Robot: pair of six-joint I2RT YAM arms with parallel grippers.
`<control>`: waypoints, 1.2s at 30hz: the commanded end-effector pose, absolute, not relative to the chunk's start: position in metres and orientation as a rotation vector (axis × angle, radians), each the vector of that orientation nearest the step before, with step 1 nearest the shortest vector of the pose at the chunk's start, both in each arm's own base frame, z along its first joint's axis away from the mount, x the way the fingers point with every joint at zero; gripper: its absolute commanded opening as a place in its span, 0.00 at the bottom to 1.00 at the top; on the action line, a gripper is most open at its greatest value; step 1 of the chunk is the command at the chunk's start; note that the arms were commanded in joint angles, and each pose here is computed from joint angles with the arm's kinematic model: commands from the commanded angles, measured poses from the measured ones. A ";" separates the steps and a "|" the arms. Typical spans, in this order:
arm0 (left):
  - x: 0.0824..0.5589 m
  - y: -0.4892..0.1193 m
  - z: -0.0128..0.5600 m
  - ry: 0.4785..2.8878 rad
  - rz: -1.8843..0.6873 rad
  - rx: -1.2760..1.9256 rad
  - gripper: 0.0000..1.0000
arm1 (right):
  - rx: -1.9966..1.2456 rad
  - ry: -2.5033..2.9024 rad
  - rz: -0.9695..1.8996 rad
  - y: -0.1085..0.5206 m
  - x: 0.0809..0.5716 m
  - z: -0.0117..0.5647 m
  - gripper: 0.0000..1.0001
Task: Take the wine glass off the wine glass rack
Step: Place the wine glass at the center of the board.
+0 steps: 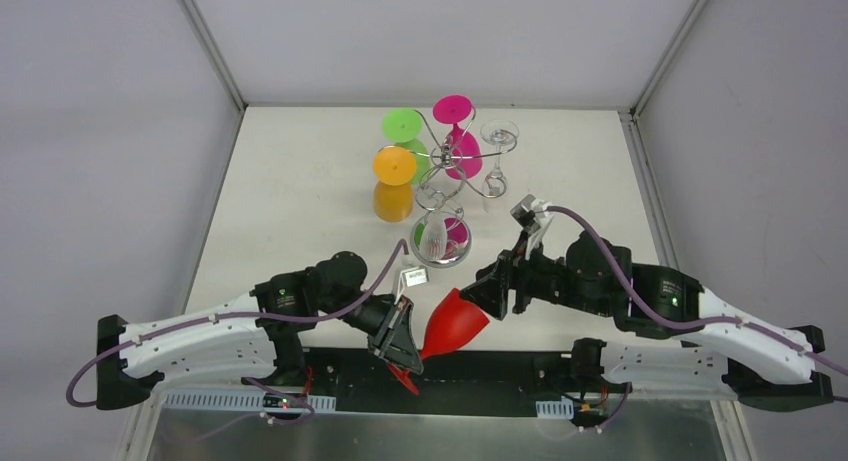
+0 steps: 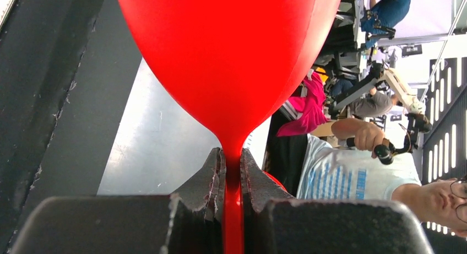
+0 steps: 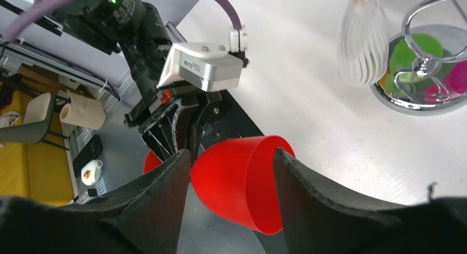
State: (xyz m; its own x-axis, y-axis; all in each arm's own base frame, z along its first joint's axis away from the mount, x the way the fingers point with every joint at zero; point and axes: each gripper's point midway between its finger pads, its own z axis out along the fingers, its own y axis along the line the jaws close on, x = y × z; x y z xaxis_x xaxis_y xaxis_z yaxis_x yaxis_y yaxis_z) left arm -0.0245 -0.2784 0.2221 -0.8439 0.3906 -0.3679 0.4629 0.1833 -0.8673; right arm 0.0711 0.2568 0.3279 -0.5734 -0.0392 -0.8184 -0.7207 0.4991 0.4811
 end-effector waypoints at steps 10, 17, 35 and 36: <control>-0.021 -0.281 0.259 2.113 -1.806 0.913 0.00 | -0.592 2.027 1.305 0.236 0.045 0.329 0.60; -0.026 -0.275 0.265 2.060 -1.820 0.940 0.00 | -0.606 2.061 1.354 0.241 0.041 0.328 0.59; -0.037 -0.273 0.271 1.968 -1.835 1.035 0.00 | -0.761 2.056 1.629 0.267 0.018 0.338 0.46; -0.037 -0.272 0.272 1.956 -1.840 1.042 0.00 | -0.768 2.059 1.640 0.268 0.017 0.338 0.46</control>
